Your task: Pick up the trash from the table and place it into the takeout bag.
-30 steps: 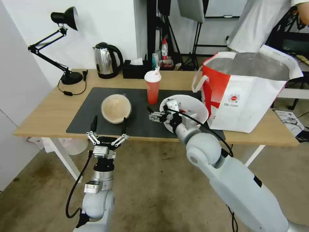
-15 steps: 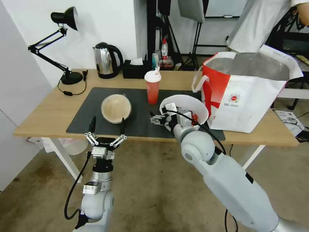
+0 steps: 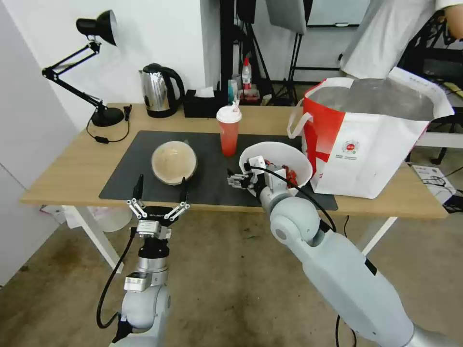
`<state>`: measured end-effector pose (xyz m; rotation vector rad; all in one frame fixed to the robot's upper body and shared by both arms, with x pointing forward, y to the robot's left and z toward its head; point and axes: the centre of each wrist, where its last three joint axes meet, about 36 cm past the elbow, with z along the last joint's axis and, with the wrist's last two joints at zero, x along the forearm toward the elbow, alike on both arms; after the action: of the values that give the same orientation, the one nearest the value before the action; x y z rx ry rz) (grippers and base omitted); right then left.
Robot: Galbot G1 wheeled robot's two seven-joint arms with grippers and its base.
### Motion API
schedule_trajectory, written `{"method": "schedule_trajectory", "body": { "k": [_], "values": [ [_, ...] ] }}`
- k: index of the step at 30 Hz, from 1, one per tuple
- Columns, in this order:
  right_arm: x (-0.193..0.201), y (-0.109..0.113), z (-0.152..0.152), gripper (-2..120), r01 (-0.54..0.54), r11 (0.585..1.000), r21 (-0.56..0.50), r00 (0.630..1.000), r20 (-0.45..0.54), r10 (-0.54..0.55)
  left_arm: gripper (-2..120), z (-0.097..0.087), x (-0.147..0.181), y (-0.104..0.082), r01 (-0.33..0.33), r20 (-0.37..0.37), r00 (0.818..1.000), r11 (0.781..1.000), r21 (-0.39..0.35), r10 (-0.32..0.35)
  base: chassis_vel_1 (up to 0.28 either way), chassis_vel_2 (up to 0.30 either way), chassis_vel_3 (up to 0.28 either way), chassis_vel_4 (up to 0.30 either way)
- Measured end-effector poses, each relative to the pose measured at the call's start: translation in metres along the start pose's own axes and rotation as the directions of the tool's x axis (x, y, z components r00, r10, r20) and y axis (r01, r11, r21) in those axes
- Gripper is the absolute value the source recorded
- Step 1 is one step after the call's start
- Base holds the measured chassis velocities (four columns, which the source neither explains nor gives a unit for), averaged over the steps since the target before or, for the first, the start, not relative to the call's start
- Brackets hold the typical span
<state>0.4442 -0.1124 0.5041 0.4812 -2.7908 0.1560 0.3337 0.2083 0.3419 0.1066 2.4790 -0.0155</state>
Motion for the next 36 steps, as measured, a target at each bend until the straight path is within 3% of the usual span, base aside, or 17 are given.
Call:
{"method": "schedule_trajectory", "body": {
  "k": [22,26,36],
  "values": [
    [-0.0008,0.0002,0.0032,7,-0.003,1.000,-0.004,1.000,-0.009,0.003,100,0.0021,0.0006,0.0006,0.003,0.000,1.000,1.000,-0.002,-0.003,0.000,0.000,0.000,0.000],
    [-0.0008,0.0003,0.0030,0,-0.004,1.000,-0.004,1.000,-0.008,0.004,100,0.0022,0.0007,0.0009,0.003,0.000,1.000,1.000,-0.002,-0.003,0.000,0.000,0.000,0.000],
    [-0.0010,0.0011,0.0022,0,-0.003,1.000,-0.004,1.000,-0.006,0.003,100,0.0025,0.0010,0.0016,0.004,0.002,1.000,1.000,-0.004,-0.004,0.000,0.000,0.000,0.000]
  ]
}}
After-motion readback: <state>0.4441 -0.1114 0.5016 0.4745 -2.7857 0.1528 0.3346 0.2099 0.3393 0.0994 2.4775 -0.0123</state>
